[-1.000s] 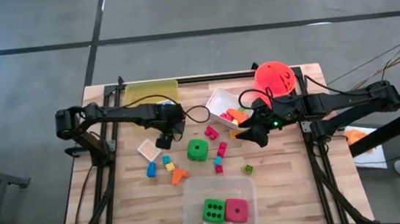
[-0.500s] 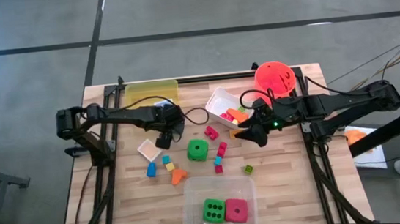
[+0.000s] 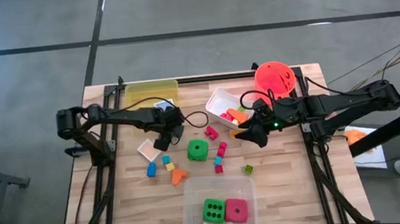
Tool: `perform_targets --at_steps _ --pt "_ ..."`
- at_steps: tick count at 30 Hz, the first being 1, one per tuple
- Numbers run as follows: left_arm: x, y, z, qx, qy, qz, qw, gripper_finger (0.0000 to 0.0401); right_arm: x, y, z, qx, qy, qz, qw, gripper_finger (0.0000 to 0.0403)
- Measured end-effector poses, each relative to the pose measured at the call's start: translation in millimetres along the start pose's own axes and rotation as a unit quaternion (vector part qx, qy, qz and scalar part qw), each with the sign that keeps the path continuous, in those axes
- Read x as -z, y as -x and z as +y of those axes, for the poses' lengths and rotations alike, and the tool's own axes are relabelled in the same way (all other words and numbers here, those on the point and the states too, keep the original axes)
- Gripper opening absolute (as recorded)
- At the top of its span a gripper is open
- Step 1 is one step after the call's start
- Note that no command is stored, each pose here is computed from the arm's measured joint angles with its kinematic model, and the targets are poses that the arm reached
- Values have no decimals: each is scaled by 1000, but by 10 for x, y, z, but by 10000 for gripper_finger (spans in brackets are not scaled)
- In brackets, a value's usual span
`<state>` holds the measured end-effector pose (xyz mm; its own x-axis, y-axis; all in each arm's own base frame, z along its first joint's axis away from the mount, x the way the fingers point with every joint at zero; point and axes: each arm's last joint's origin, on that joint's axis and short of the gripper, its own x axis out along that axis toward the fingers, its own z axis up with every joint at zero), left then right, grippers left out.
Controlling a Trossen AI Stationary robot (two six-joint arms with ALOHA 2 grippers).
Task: Pick & Place Toys
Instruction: Put the green game piece into the white bin
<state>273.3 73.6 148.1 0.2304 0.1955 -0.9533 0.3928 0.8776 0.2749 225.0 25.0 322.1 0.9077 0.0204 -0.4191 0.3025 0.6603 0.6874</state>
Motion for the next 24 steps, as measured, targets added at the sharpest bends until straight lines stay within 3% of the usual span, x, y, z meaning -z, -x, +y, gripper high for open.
perform_targets --at_steps 9,18,24 --pt "-50 -153 -64 14 -24 23 999 253 20 3 23 -6 -4 2 1000 337" --pt "-66 -91 -68 7 -68 39 997 253 43 6 42 -6 -3 1 1000 337" --pt "2 -47 -116 54 -152 66 985 244 43 6 42 -6 -2 1 1000 337"
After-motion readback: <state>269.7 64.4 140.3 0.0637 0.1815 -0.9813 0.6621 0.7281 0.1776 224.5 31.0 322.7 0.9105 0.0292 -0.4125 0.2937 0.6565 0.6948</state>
